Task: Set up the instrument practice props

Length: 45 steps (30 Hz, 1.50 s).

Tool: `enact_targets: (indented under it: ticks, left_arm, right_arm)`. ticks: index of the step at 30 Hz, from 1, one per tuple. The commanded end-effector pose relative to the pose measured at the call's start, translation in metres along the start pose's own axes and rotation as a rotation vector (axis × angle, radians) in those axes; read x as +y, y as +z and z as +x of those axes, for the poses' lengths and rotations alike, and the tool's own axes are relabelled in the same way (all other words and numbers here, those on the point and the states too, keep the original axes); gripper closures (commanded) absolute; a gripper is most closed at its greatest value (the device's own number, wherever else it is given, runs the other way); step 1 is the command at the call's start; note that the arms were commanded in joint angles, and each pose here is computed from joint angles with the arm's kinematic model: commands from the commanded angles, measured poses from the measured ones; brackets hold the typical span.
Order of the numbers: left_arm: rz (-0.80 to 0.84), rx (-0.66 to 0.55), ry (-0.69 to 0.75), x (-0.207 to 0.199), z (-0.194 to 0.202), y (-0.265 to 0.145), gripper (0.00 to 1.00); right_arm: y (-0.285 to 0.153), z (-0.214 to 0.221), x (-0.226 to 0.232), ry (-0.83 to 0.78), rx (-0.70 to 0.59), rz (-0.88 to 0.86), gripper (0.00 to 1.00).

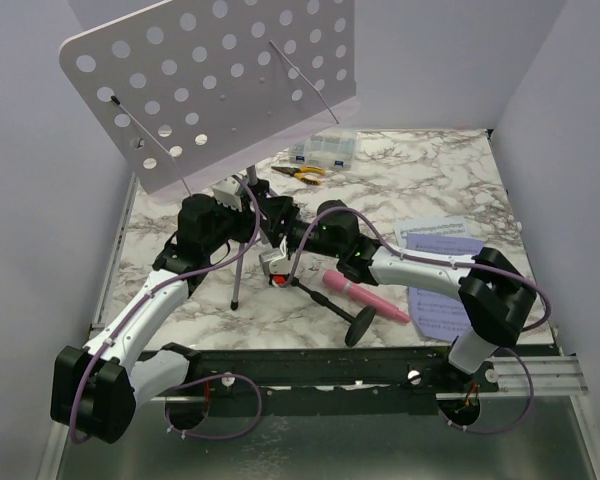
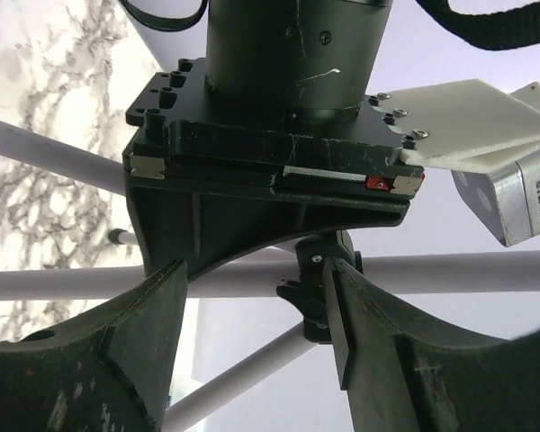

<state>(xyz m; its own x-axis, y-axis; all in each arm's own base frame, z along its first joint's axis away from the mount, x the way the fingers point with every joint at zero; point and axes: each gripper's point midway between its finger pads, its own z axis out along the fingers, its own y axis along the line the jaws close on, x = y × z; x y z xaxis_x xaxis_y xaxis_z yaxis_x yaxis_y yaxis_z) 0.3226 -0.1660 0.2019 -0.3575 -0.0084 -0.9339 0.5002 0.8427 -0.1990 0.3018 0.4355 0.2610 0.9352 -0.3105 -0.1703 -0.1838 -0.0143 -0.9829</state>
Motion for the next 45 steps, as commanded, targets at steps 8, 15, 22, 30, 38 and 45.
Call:
enact_targets:
  ticks: [8,15,22,30,38,45]
  left_arm:
    - [0.029,0.220,-0.153,-0.012,0.064,-0.011,1.00]
    - [0.028,0.224,-0.152,-0.012,0.065,-0.011,1.00]
    - [0.027,0.228,-0.153,-0.012,0.066,-0.010,1.00]
    - [0.021,0.237,-0.154,-0.010,0.069,-0.009,1.00]
    - [0.018,0.242,-0.154,-0.010,0.071,-0.008,1.00]
    - [0.016,0.247,-0.155,-0.009,0.072,-0.007,1.00]
  right_arm:
    - [0.009,0.035,-0.026,-0.225,0.174,0.110,0.42]
    - [0.009,0.046,-0.036,-0.216,0.235,0.155,0.73]
    - [0.002,0.042,-0.035,0.066,0.214,0.188,0.86]
    - [-0.002,0.030,-0.030,0.895,0.145,0.326,1.00]
    - [-0.023,0.036,-0.019,1.777,0.062,0.623,1.00]
    - [-0.037,0.050,-0.009,2.473,0.056,0.896,1.00]
